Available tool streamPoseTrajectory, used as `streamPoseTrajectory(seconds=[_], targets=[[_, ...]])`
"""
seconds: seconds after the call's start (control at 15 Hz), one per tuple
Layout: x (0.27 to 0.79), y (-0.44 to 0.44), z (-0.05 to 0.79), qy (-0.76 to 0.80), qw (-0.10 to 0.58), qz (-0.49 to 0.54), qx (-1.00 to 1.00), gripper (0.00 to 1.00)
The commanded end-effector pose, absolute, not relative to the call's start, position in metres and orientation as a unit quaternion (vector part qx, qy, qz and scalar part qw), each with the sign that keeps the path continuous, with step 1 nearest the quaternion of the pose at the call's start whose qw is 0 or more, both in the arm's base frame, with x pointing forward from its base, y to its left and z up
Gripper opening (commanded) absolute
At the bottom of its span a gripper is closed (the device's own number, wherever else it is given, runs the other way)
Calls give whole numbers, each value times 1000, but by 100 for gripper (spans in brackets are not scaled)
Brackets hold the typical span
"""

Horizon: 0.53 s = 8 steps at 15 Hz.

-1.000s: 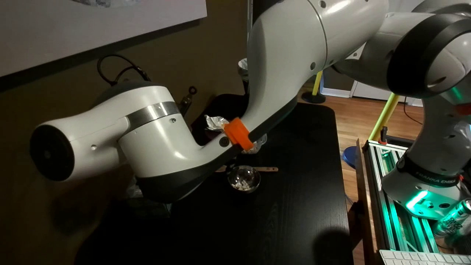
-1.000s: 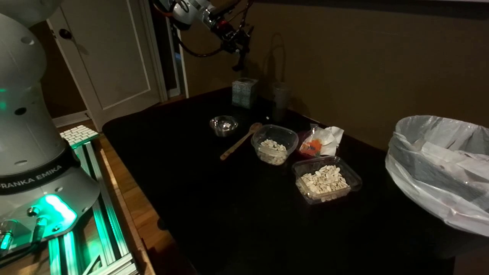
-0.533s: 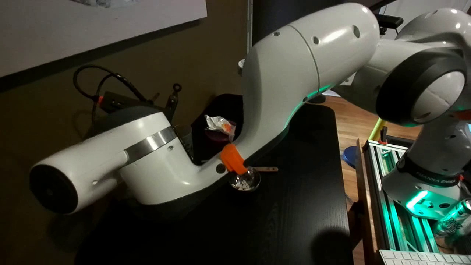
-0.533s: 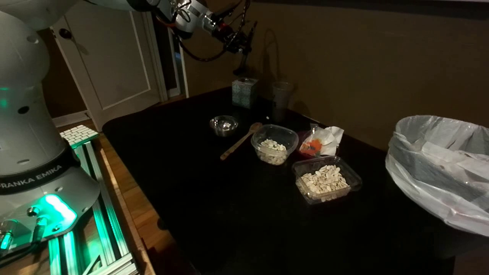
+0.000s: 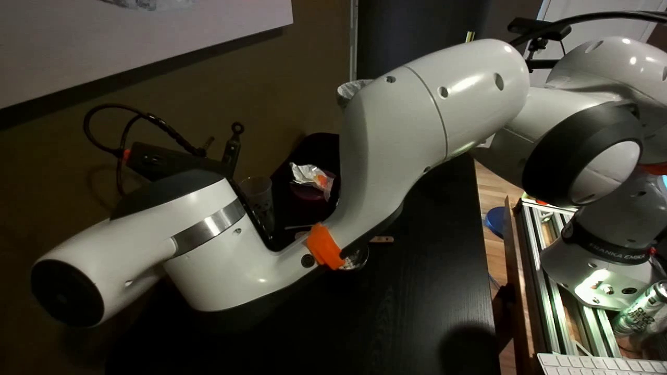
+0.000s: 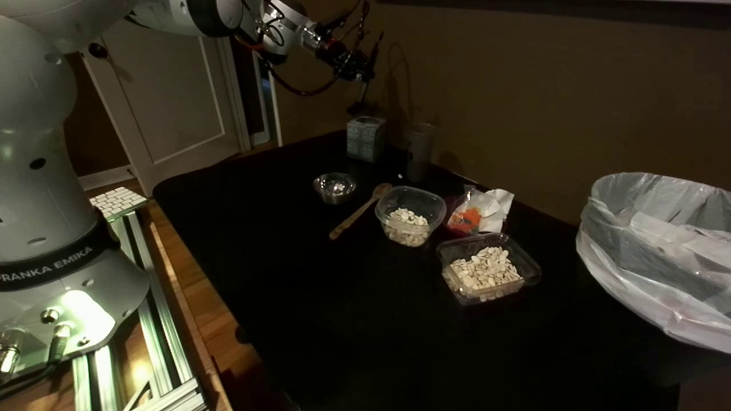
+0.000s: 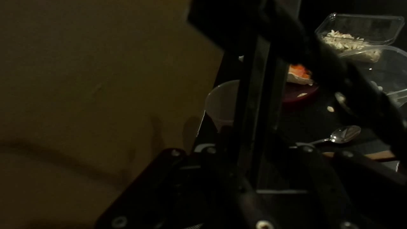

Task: Put the tongs in the tissue paper dispenser

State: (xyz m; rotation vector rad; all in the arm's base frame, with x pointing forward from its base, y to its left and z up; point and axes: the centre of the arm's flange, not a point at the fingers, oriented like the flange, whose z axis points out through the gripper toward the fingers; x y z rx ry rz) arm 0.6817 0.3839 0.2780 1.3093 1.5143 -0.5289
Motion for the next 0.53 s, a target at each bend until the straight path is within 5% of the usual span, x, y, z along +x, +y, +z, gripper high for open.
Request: streamPoseTrajectory(seconds=[0.0, 0.47], targets=[[681, 381, 274, 624, 512, -232, 543, 9], [680, 377, 267, 604, 526, -274, 532, 9]])
